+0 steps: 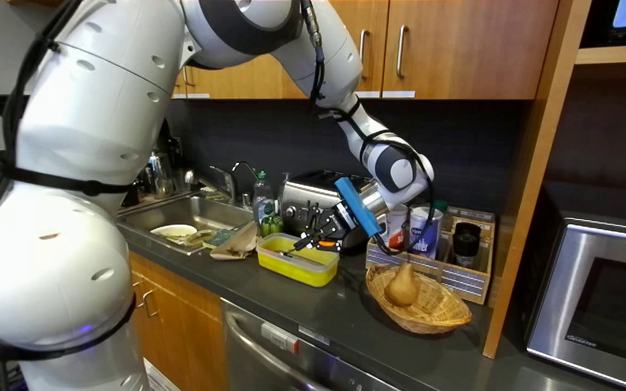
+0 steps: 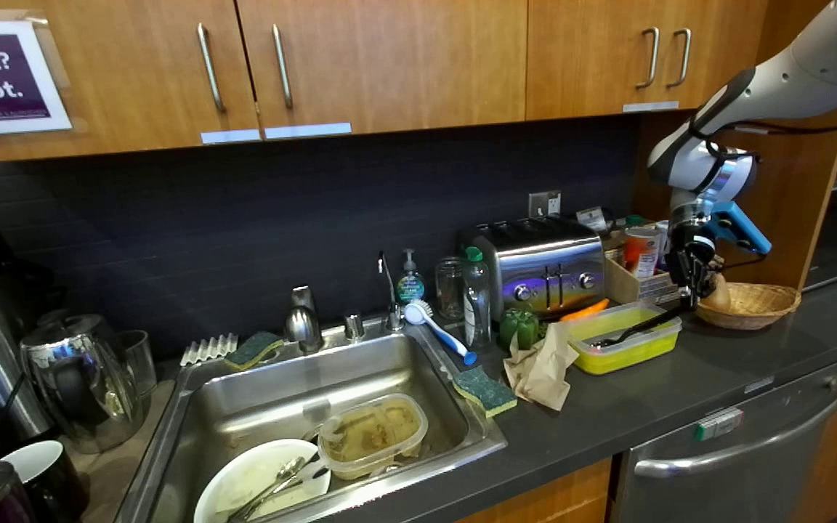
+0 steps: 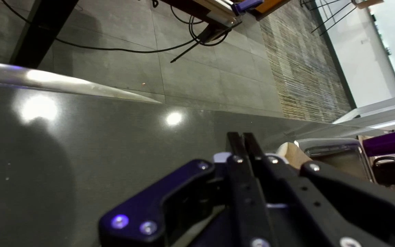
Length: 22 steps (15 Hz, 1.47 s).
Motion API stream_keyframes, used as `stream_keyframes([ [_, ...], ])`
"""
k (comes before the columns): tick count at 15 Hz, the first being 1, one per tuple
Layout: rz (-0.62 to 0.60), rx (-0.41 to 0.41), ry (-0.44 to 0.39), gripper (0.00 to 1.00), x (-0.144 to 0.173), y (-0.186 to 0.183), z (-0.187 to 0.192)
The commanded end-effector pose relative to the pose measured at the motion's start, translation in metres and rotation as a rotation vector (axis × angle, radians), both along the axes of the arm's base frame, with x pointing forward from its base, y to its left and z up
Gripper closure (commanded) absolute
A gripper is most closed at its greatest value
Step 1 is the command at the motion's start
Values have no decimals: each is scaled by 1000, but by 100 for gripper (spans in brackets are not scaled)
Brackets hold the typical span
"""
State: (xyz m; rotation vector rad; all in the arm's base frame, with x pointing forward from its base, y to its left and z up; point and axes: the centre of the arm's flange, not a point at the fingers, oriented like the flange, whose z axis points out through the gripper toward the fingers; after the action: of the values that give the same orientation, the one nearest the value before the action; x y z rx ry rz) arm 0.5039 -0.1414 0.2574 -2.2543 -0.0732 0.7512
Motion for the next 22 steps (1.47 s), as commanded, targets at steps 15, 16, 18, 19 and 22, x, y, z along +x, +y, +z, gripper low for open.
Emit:
stream_keyframes([
  [15,30,138,198,99,34,-28,4],
  [16,29,138,199,99,36,-29,3],
  [18,28,127,197,99,39,-29,0],
  [19,27,121,196,99,40,-30,-1],
  [22,25,99,201,99,43,-28,-8],
])
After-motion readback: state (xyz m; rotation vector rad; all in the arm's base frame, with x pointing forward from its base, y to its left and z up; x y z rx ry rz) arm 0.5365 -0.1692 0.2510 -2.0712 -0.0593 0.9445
